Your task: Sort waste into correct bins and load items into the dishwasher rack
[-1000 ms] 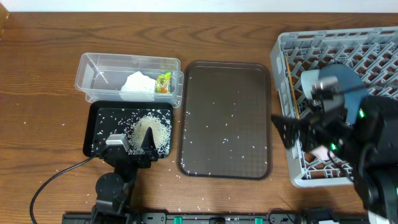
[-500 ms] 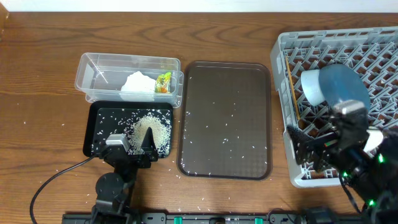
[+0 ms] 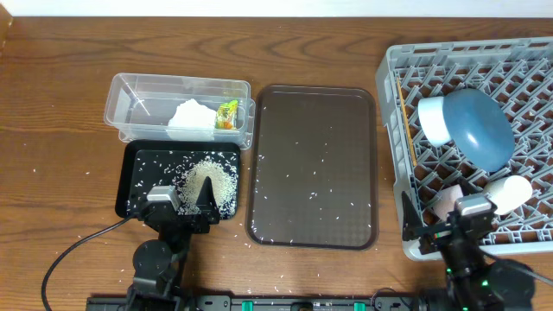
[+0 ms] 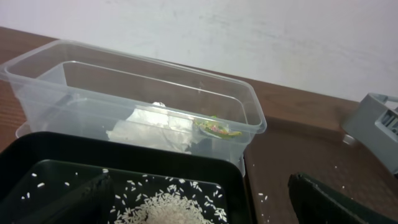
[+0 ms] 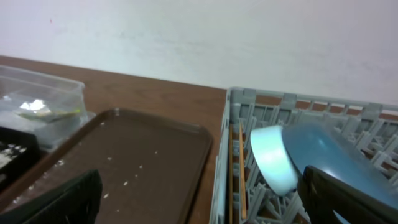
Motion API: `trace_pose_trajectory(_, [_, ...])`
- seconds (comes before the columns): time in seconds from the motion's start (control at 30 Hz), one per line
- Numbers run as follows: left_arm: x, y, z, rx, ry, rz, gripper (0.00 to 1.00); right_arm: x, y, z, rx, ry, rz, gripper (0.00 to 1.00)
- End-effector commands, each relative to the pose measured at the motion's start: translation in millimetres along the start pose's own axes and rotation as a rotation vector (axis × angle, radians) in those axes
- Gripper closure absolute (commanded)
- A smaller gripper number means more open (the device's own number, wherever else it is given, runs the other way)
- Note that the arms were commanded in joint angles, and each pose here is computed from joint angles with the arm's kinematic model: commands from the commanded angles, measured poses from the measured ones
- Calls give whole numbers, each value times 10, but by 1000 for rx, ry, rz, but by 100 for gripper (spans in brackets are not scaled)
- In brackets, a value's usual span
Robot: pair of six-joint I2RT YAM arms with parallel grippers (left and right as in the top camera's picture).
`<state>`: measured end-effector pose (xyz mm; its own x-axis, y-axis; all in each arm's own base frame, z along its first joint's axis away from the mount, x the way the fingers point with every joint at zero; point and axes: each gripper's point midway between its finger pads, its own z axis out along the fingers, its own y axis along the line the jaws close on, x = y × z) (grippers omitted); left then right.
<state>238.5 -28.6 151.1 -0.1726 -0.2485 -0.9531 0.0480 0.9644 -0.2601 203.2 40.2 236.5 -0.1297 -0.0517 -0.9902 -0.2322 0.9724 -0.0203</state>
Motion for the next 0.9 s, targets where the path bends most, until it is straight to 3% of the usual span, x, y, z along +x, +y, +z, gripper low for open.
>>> trace_pose_trajectory(0.0, [125, 75, 24, -29, 23, -7, 8, 170, -49, 86, 22, -13, -14, 1])
trace_pose_trajectory(0.43, [125, 75, 24, -29, 23, -7, 9, 684, -78, 478, 10, -88, -8, 1])
trace_pose_trajectory(0.87, [125, 75, 24, -29, 23, -7, 8, 693, -100, 479, 23, -83, -9, 1])
